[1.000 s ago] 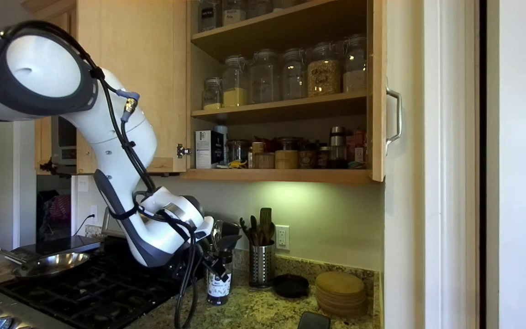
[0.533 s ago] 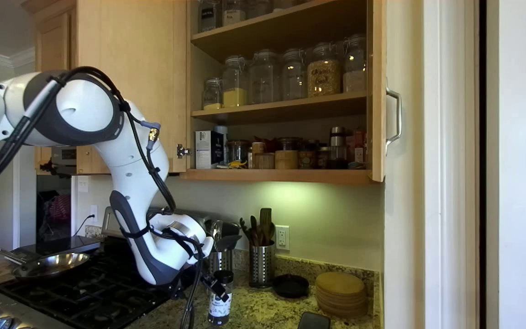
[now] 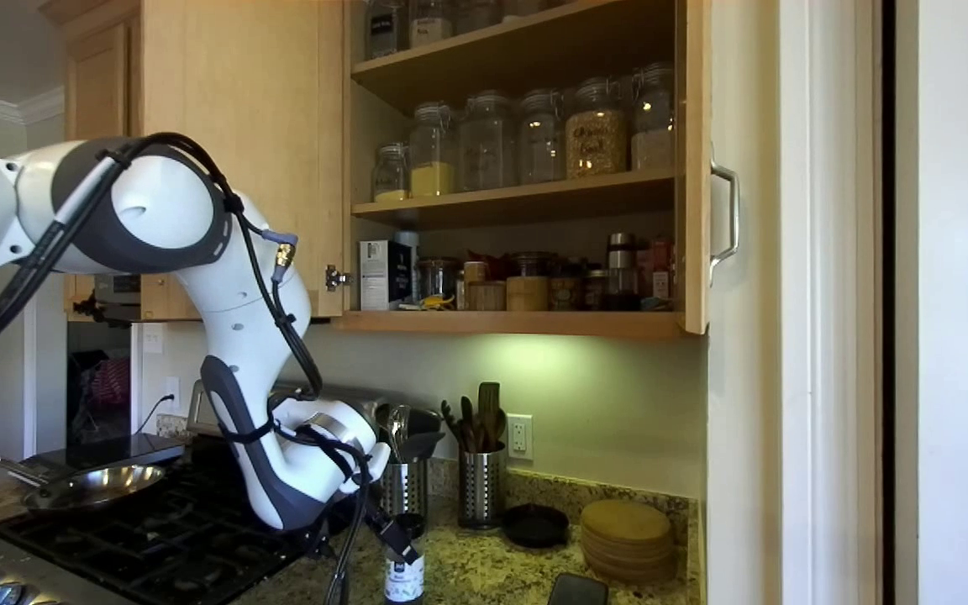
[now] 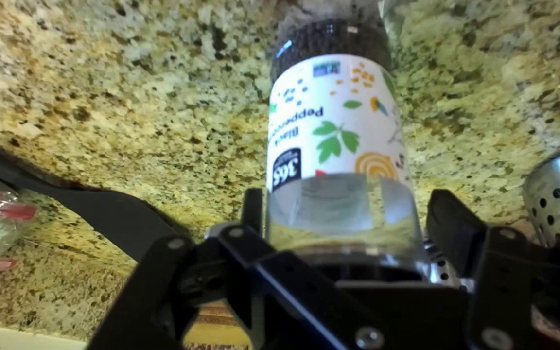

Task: Open the doors of the top cabinet, get the spice bottle and put it on the table.

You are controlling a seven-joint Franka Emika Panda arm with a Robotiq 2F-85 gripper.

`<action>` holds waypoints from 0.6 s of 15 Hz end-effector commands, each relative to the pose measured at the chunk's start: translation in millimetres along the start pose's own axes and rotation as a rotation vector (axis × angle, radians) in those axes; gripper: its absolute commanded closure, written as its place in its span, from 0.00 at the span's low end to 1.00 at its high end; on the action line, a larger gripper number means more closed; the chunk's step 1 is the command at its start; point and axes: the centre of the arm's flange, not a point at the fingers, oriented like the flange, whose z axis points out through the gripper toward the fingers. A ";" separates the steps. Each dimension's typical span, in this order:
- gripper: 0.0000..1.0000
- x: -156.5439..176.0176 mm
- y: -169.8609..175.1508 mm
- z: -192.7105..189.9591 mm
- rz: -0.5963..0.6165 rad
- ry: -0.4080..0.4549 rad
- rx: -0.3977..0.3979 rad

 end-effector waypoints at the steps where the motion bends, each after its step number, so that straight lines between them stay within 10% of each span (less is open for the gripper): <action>1: 0.00 13.2 22.9 -71.1 -0.003 0.013 0.025; 9: 0.00 42.9 36.6 -166.3 -0.051 -0.032 0.083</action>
